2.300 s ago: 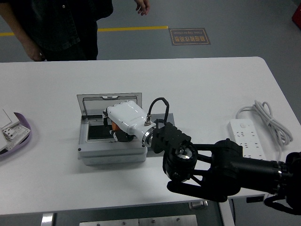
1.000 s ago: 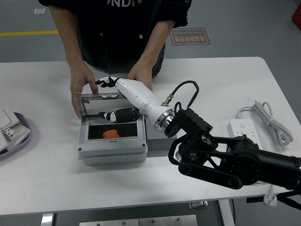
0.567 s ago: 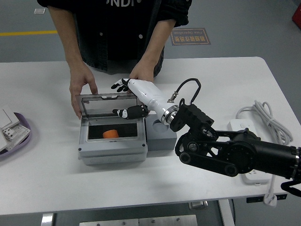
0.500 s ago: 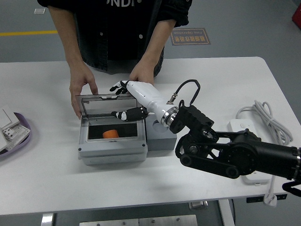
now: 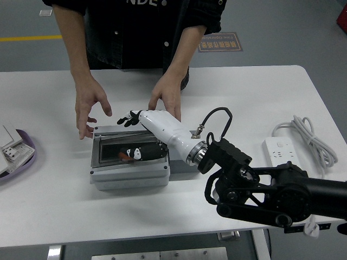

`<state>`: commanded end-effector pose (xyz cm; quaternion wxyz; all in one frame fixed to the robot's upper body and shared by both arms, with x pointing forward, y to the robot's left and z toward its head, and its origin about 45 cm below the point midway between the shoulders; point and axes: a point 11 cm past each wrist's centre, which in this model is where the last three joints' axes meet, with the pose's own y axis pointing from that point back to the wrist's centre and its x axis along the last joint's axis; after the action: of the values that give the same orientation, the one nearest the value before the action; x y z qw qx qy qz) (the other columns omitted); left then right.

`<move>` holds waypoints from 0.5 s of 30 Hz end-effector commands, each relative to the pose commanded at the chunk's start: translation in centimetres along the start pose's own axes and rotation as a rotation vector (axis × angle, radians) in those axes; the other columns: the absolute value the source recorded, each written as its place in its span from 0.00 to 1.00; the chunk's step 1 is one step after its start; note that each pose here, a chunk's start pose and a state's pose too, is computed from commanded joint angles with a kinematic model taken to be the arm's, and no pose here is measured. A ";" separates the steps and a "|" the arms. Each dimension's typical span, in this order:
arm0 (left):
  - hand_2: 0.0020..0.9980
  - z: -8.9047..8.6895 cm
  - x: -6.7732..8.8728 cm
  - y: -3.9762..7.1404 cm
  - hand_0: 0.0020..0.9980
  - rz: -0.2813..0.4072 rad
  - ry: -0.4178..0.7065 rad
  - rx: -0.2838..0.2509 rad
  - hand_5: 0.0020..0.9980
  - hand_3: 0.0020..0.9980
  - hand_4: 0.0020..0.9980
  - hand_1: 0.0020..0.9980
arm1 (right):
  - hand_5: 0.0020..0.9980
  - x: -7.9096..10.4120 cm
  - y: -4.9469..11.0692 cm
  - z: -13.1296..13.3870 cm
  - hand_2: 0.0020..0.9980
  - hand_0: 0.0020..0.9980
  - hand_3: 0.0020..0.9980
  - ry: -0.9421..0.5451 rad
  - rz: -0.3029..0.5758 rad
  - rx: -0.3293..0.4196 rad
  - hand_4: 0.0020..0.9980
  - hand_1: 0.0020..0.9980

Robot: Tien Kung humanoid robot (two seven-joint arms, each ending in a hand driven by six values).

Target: Pick up the cylinder from the cube,place it in the box,flap close box

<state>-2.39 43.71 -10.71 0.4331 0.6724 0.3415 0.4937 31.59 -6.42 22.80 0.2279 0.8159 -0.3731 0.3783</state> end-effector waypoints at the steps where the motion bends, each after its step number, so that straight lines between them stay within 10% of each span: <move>1: 0.56 0.0 0.0 0.0 0.51 0.000 0.000 -0.001 0.17 0.61 0.72 0.56 | 0.31 -0.2 0.1 0.3 0.67 0.65 0.71 -0.020 -0.005 -0.011 0.77 0.67; 7: 0.56 0.0 0.0 0.0 0.51 0.000 0.002 -0.001 0.17 0.61 0.72 0.56 | 0.33 -0.4 0.6 1.5 0.68 0.65 0.71 -0.128 -0.017 -0.060 0.74 0.67; 15: 0.56 -0.3 -0.4 0.0 0.51 -0.005 0.006 0.003 0.17 0.61 0.72 0.56 | 0.32 5.0 2.5 3.3 0.68 0.64 0.71 -0.150 0.173 -0.028 0.74 0.67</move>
<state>-2.76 43.45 -10.81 0.4320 0.6707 0.3453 0.4943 33.24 -12.31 24.96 0.1772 0.8036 -0.4631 0.3292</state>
